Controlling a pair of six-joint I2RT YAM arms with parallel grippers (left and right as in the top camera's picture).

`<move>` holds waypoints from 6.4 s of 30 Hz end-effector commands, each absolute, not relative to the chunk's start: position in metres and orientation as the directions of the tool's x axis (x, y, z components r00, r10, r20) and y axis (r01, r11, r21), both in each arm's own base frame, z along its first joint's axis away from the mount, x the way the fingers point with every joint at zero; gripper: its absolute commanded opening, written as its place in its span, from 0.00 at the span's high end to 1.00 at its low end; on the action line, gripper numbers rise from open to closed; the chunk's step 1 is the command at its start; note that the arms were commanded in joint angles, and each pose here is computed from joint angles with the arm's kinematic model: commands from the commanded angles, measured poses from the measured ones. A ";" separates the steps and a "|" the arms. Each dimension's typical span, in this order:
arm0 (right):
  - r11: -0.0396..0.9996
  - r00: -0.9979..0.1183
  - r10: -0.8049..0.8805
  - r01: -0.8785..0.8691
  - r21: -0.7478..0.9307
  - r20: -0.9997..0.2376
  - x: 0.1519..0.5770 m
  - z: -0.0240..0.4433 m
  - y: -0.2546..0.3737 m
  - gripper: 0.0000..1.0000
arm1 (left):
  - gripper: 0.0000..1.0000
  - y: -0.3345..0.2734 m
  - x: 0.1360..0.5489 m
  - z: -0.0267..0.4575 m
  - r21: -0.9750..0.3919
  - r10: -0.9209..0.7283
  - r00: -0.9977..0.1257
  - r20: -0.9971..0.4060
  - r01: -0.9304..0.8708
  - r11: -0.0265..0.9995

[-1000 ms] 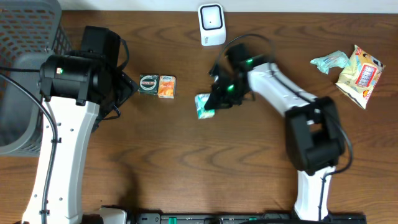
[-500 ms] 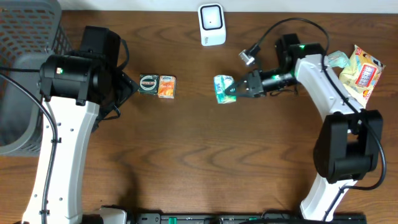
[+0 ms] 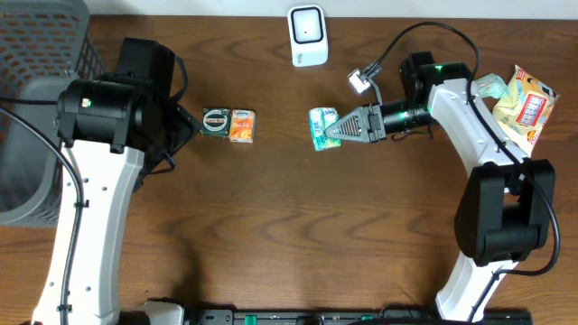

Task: Scan the item barcode
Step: 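Lift the Kleenex pack and swing it toward the scanner, then hold the Kleenex pack up against the scanner face, then carry the Kleenex pack right and drop it on the pile, then reach the right gripper to the orange Kleenex pack and grasp it, then lift the orange pack and bring it toward the scanner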

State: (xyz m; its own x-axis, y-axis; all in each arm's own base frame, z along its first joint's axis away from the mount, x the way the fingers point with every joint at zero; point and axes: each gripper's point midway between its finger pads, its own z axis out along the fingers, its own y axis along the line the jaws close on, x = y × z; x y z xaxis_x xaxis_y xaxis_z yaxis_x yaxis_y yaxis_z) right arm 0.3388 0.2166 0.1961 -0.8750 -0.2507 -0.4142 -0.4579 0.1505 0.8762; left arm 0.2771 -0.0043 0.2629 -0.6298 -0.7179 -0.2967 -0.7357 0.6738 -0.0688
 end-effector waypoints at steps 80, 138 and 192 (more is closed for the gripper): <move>0.888 -0.852 0.049 0.276 -0.367 -0.522 0.561 0.168 -0.094 0.99 | 0.02 -0.002 0.276 0.262 -0.059 -0.724 -0.624 -0.295 -0.744 0.666; 0.820 -0.947 -0.227 -0.313 0.480 -0.229 0.449 0.044 0.372 0.35 | 0.02 -0.002 0.276 0.262 -0.059 -0.723 -0.624 -0.296 -0.744 0.666; 0.041 -0.897 -0.238 -0.393 0.919 -0.373 0.418 0.188 0.240 0.99 | 0.02 -0.002 0.276 0.262 -0.059 -0.724 -0.624 -0.295 -0.744 0.666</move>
State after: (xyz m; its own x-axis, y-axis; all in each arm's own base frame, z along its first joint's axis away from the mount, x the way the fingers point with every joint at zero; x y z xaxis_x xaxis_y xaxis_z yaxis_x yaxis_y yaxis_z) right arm 0.4164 0.2366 0.1576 -0.9298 -0.2794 -0.2395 -0.2843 0.1322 0.9496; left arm 0.2771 -0.0043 0.2629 -0.6298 -0.7179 -0.2967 -0.7357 0.6738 -0.0688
